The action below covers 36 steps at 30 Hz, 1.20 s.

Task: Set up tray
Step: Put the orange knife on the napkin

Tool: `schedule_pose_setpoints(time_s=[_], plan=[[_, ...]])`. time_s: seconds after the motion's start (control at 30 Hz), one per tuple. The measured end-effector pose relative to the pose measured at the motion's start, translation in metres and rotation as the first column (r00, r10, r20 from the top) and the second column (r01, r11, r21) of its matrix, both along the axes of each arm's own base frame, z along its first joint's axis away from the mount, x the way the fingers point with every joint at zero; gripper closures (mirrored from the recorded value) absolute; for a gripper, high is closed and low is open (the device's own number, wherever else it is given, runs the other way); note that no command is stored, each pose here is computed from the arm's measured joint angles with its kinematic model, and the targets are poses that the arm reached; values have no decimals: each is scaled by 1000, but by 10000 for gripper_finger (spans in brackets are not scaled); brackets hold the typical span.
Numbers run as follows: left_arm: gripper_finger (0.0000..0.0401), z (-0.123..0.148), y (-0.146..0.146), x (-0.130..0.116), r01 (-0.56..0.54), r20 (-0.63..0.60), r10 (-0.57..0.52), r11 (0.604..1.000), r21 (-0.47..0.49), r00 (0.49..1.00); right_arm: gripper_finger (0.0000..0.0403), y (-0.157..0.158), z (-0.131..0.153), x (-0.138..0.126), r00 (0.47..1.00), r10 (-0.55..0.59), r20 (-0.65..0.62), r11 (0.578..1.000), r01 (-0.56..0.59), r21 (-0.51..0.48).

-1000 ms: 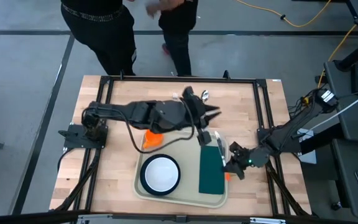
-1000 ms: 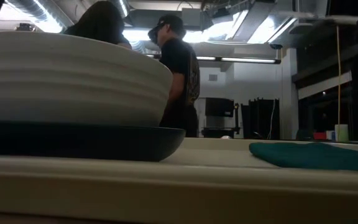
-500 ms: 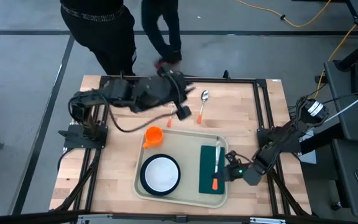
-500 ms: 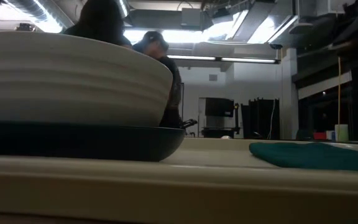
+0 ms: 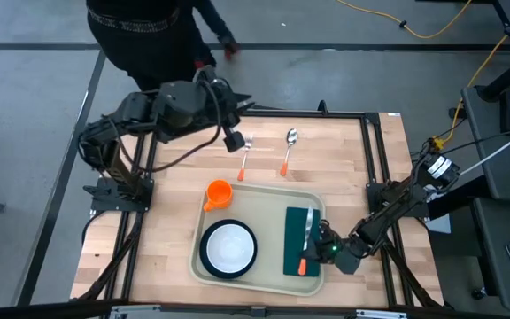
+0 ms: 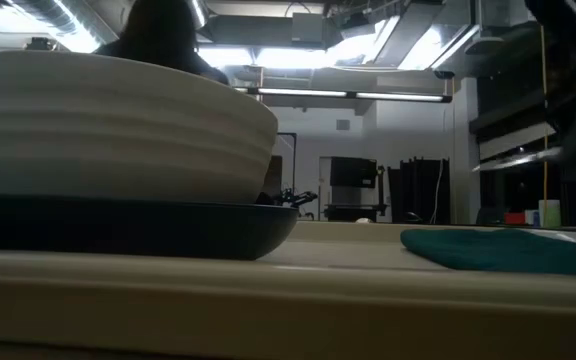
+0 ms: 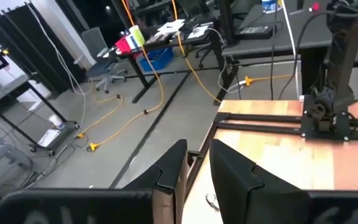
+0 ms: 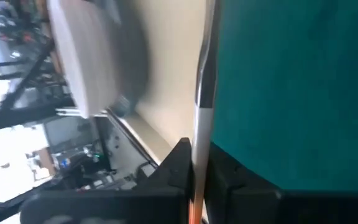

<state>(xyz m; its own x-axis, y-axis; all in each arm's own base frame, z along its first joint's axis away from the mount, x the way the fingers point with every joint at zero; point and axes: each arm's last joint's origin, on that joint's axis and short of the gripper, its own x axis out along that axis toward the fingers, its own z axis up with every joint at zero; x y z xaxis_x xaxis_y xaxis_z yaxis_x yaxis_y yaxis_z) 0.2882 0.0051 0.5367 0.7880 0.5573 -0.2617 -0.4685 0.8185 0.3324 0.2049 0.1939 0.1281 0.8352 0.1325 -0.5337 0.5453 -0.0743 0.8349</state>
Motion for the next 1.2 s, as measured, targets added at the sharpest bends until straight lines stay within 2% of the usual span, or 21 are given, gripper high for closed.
schedule_pose_setpoints(time_s=[0.27, 0.53, 1.07, 1.2], plan=[[338, 3, 0, -7, -3, 5, 3, 1000, 4, 1000, 381, 6, -2, -16, 976, 153, -153, 988, -149, 37], [345, -3, -1, 0, -3, -9, 3, 1000, -14, 1000, 381, -9, -17, -24, 970, 127, -206, 992, -129, 7], [349, -4, -6, 0, 10, -9, -10, 1000, -20, 1000, 381, -13, -14, -15, 984, 98, -151, 994, -91, 54], [348, -4, -6, 0, 13, -14, -13, 1000, -13, 1000, 368, -12, -13, -14, 985, 100, -139, 993, -91, 68]])
